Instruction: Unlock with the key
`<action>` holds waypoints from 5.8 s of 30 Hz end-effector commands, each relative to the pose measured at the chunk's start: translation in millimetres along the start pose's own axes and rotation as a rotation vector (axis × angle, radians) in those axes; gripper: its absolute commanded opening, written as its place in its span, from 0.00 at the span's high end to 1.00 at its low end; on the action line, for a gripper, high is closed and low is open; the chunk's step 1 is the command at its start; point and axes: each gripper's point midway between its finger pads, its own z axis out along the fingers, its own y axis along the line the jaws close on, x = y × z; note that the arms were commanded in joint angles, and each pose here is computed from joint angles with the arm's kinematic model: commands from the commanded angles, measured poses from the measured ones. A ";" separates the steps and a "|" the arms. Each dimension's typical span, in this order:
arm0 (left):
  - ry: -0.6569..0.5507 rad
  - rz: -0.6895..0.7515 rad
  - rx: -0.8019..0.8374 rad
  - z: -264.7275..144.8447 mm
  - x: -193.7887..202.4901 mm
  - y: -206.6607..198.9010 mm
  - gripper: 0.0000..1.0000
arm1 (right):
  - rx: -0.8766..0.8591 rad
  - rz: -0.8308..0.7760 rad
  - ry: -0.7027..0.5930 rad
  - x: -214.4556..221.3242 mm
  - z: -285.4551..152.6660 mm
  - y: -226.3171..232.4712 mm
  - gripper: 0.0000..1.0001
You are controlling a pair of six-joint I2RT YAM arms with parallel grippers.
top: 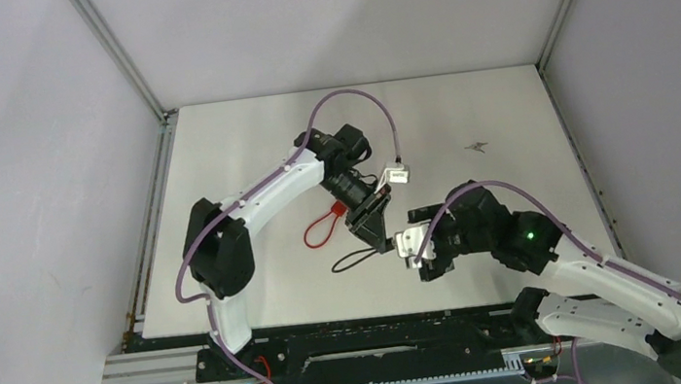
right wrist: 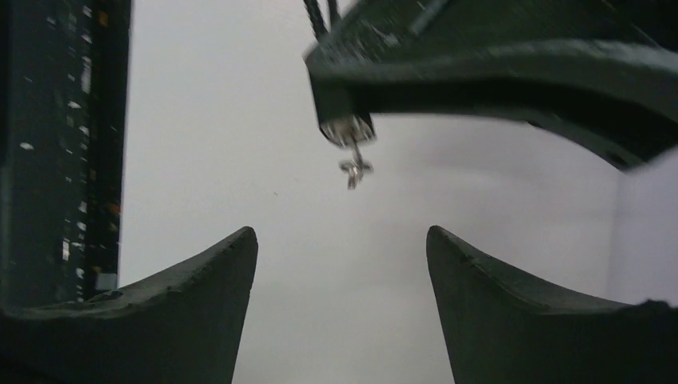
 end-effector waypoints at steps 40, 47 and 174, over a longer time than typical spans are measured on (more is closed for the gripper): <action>-0.016 0.090 0.015 1.3 -18.4 -8.4 0.98 | -0.031 0.053 0.009 -21.8 21.5 -4.6 1.00; -0.076 0.161 0.017 -16.8 -15.5 -9.5 0.43 | 0.001 0.202 -0.042 -17.2 15.3 -20.8 1.00; 0.037 0.395 -0.786 -114.9 46.4 35.9 1.00 | 0.109 0.502 0.149 75.8 -6.2 -34.0 0.86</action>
